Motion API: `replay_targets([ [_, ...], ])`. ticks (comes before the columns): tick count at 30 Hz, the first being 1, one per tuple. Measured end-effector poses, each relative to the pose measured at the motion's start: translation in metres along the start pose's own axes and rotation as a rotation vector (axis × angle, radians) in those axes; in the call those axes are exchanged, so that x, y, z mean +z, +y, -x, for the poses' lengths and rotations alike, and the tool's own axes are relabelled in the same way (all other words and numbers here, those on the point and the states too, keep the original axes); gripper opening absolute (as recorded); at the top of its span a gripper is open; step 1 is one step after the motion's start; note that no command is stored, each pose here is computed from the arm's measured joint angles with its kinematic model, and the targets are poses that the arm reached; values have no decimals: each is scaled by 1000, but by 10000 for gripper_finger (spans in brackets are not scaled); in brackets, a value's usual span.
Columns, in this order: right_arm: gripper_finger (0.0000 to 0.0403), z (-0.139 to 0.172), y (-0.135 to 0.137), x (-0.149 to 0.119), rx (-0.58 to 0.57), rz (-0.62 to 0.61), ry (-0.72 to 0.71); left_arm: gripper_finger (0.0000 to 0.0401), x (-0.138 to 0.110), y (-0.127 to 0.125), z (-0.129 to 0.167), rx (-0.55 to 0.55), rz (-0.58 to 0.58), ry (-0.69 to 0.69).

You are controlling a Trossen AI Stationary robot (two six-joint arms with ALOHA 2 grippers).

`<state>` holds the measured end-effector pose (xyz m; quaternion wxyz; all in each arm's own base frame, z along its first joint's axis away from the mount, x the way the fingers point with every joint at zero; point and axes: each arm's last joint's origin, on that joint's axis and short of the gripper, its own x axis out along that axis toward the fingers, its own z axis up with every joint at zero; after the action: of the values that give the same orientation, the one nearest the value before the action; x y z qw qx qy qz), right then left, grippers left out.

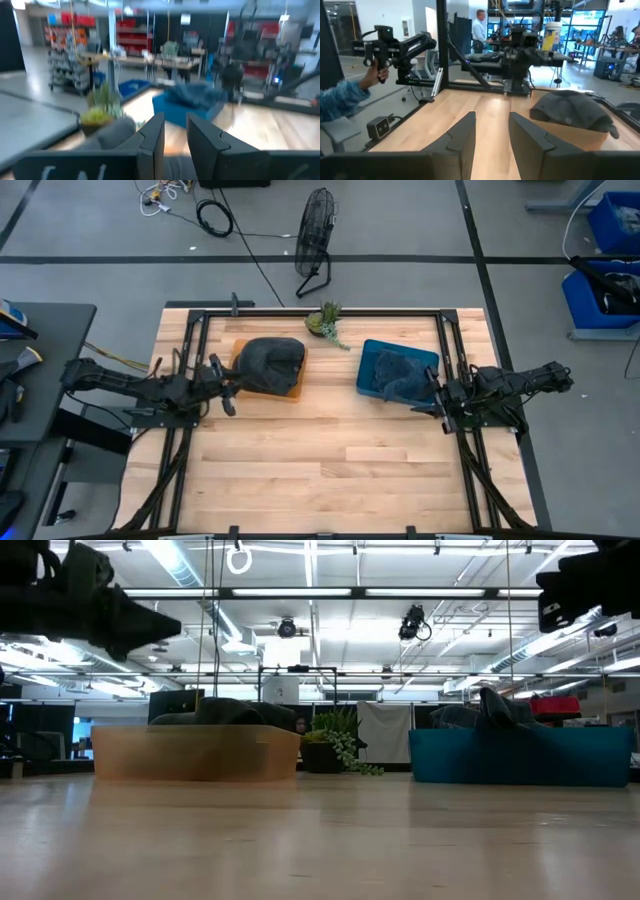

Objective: Pick & Place hat
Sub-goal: Return to Home Position

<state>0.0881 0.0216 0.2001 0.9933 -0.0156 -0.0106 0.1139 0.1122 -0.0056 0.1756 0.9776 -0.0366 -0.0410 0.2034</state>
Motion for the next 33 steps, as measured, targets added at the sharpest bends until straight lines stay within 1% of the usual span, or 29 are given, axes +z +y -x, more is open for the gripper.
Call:
replay_targets([
  [3,121,-4,0,-11,1,-8,-11,85,6,1,2,-1,-8,-51],
  [7,121,-8,1,-28,0,-31,-30,85,4,3,4,-3,25,-37],
  [10,121,-8,1,-28,0,-42,-31,85,4,3,5,-4,44,-33],
  [13,121,-8,1,-26,1,-21,-43,85,5,4,6,-5,41,-44],
  [18,121,-8,1,-29,1,-21,-17,85,6,4,7,-5,39,-48],
  [22,121,-8,1,-33,-23,-53,29,85,5,4,7,-5,49,-46],
  [27,121,-8,0,-33,-27,-50,26,85,6,5,7,-2,53,-52],
  [31,121,-8,0,-33,-26,-48,27,85,3,5,7,-1,51,-27],
  [33,121,-8,0,-33,-26,-48,27,85,3,5,7,-1,66,-29],
])
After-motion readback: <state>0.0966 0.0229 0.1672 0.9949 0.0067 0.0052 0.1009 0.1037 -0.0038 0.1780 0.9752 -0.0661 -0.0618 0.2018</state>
